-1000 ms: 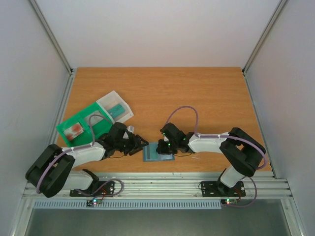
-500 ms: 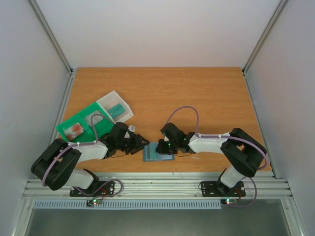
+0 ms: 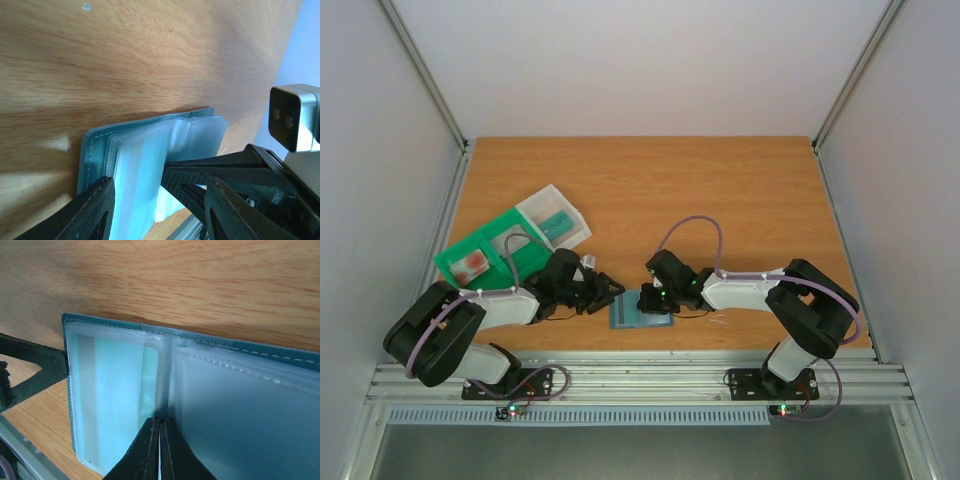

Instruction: Take the credit cards out of the card holder

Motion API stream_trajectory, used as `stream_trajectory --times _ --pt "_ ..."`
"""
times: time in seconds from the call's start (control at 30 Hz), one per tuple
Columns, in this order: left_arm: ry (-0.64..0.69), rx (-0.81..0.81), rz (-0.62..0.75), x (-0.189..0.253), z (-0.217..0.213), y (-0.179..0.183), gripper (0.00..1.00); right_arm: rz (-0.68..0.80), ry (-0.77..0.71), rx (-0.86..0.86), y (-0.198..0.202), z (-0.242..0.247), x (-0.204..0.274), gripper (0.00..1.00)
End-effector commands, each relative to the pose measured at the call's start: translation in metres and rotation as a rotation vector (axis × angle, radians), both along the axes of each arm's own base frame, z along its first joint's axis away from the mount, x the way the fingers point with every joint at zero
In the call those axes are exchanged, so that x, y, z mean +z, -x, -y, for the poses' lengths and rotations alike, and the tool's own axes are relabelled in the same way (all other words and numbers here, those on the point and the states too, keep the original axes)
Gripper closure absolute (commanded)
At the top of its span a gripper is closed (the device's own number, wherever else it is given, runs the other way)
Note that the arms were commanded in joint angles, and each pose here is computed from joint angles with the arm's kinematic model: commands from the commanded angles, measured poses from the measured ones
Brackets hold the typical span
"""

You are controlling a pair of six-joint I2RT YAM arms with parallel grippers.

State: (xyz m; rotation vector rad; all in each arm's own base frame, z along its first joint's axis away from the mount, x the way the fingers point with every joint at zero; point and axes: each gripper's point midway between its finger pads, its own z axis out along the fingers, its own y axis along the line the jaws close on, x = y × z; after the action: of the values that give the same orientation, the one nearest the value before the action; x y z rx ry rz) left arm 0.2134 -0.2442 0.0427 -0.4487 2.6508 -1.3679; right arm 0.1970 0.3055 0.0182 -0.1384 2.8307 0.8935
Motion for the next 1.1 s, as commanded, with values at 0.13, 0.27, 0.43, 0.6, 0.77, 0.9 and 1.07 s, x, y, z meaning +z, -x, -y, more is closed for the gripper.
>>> stream_trajectory --times 0.13,0.27,0.43,0.6,0.77,0.9,1.07 --pt "0.059 -0.012 0.053 0.016 0.008 -0.003 0.50 -0.047 0.152 -0.038 0.013 0.032 -0.036 0.95" --pt "0.070 -0.014 0.052 0.018 0.009 -0.002 0.50 -0.031 0.137 -0.030 0.011 0.029 -0.031 0.95" --pt "0.053 0.005 0.049 0.016 0.006 -0.003 0.50 -0.004 0.041 0.003 0.007 0.010 -0.001 0.91" --pt "0.021 0.008 0.037 0.009 0.002 -0.001 0.49 0.016 -0.007 0.020 0.002 -0.001 0.022 0.87" --pt "0.023 0.012 0.039 0.010 0.001 -0.001 0.47 0.009 -0.004 0.017 -0.001 -0.006 0.020 0.81" --pt "0.024 0.004 0.036 0.010 0.002 0.000 0.46 -0.017 -0.011 0.022 0.000 -0.010 0.012 0.83" --pt "0.016 0.007 0.033 0.010 -0.001 0.002 0.46 -0.035 0.062 -0.003 0.004 0.005 -0.005 0.88"
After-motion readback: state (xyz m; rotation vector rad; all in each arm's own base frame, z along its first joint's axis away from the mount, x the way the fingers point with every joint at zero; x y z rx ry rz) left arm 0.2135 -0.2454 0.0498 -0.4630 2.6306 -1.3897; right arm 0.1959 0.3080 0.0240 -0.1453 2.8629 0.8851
